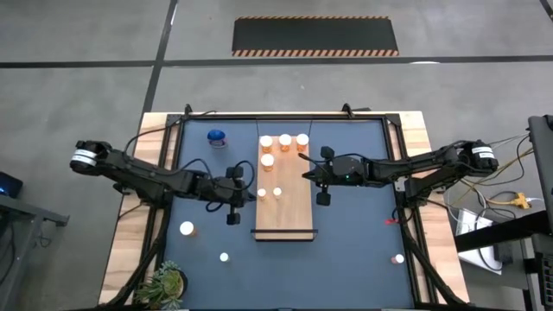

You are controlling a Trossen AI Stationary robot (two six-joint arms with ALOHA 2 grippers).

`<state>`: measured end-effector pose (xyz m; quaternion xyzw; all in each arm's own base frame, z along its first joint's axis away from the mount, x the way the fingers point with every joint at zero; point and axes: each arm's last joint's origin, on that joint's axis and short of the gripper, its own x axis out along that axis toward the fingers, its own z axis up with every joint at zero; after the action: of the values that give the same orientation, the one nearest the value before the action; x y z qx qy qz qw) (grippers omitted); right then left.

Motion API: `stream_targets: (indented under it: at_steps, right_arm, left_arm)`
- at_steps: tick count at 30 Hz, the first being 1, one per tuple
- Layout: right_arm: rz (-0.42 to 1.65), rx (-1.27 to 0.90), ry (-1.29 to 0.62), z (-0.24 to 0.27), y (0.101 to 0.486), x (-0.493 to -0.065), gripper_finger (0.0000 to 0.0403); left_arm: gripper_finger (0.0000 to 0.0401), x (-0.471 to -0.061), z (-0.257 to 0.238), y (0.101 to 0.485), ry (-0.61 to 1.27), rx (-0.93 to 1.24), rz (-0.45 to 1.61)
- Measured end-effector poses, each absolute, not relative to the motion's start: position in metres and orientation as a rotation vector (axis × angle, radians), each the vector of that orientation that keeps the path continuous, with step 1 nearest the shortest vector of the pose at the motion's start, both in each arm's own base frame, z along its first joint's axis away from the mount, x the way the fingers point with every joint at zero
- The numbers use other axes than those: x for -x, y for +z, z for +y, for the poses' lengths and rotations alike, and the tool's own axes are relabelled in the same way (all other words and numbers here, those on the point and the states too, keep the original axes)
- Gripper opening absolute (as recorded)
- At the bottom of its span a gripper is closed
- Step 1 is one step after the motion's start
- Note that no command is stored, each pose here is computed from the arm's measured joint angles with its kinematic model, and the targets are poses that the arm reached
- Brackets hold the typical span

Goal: Pick and place medicine bottles onto shelf by color
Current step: Adjust the small orange pill bottle on the shelf

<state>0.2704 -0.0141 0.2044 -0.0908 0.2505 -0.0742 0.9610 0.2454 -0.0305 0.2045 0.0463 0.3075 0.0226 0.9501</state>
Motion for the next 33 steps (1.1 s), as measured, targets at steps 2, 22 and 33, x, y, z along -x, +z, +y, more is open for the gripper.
stream_targets:
  at_steps: [2, 22, 33]
  right_arm:
    - [0.507, 0.184, -0.15, -0.014, 0.204, -0.27, 0.0009]
    - [0.51, 0.181, -0.151, -0.014, 0.204, -0.27, 0.0009]
    - [0.51, 0.183, -0.151, -0.014, 0.204, -0.27, 0.0009]
  left_arm:
    - [0.0003, -0.248, -0.03, 0.202, 0.049, -0.094, 0.626]
    - [0.0004, -0.258, -0.022, 0.189, 0.075, -0.106, 0.649]
    - [0.0004, -0.257, -0.023, 0.191, 0.03, -0.085, 0.646]
